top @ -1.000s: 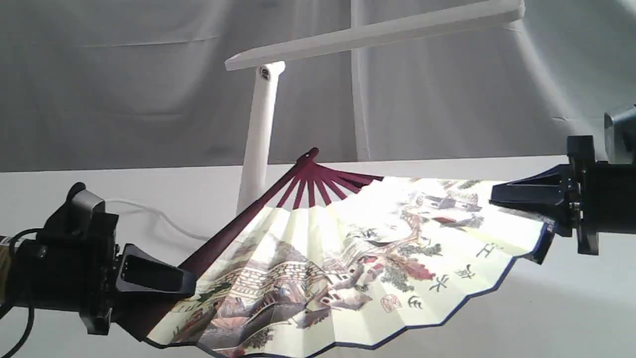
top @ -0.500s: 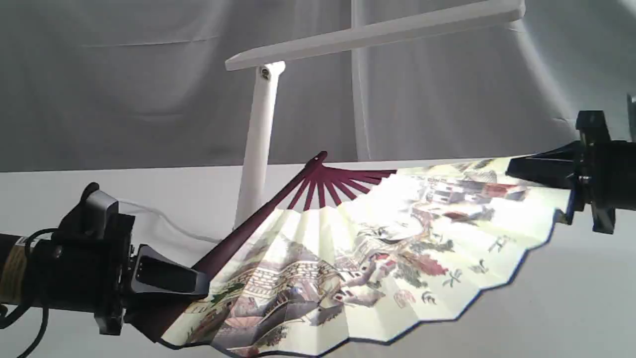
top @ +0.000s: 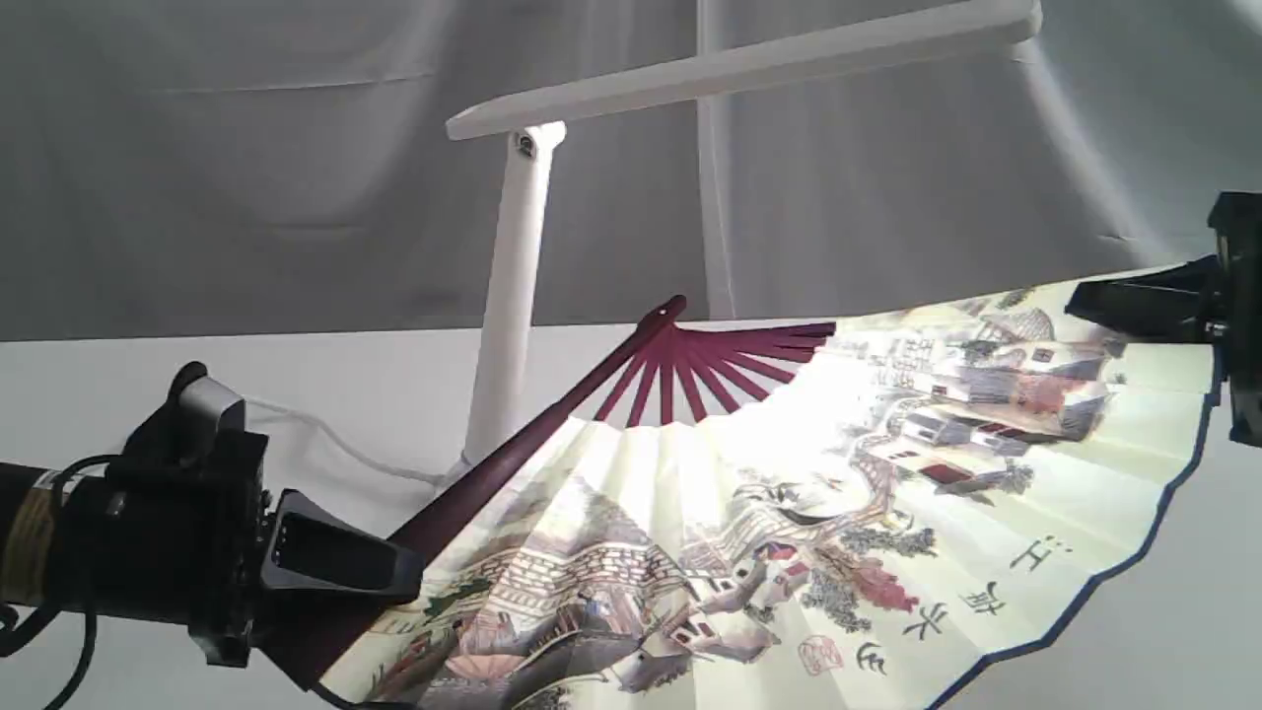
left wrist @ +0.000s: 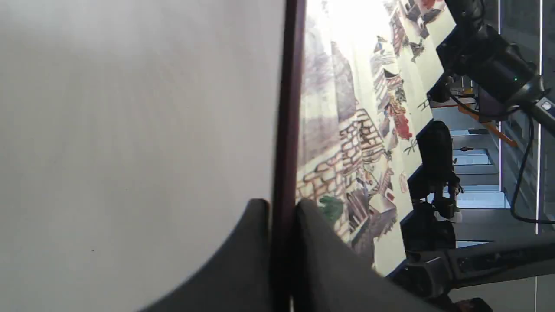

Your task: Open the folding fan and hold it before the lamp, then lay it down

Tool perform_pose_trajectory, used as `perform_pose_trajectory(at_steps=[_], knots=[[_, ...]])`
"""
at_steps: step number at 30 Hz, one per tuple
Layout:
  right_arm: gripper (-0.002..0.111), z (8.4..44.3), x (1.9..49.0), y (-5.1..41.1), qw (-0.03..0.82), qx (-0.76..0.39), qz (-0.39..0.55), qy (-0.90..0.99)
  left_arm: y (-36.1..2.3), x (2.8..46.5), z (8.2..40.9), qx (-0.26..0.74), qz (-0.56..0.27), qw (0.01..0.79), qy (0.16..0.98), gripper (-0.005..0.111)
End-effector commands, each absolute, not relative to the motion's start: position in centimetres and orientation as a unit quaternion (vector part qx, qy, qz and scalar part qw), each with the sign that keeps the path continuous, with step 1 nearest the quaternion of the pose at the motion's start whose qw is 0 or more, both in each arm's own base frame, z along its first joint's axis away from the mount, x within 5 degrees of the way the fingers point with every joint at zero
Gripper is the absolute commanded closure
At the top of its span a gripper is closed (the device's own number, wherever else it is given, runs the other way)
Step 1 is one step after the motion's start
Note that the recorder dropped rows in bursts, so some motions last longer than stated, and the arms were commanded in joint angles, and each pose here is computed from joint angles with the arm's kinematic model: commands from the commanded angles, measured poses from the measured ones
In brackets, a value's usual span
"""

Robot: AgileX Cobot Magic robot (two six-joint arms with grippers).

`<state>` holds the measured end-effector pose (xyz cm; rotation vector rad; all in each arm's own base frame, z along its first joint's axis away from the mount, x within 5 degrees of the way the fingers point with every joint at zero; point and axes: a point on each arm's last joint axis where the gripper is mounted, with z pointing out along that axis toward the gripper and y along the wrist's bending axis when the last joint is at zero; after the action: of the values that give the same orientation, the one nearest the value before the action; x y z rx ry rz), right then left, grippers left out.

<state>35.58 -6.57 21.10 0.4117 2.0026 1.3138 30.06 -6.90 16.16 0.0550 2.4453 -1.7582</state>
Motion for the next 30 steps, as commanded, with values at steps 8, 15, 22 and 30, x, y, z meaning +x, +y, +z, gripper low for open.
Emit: perform_pose_trajectory(at_steps=[8, 15, 22, 30], knots=[[0.108, 23.7, 37.6, -8.9, 0.429, 0.179, 0.474, 0.747, -6.3, 30.5, 15.8, -0.011, -0.555, 0.077, 0.828, 0.107], [0.108, 24.0, 37.7, -9.0, 0.434, 0.176, 0.472, 0.747, -6.3, 30.5, 15.8, -0.011, -0.555, 0.077, 0.828, 0.107], [0.108, 24.0, 37.7, -9.0, 0.434, 0.175, 0.474, 0.746, -6.7, 30.5, 16.1, -0.003, -0.556, 0.078, 0.828, 0.107], [0.108, 24.0, 37.7, -9.0, 0.435, 0.171, 0.474, 0.746, -7.8, 32.0, 17.3, 0.033, -0.556, 0.097, 0.825, 0.107]])
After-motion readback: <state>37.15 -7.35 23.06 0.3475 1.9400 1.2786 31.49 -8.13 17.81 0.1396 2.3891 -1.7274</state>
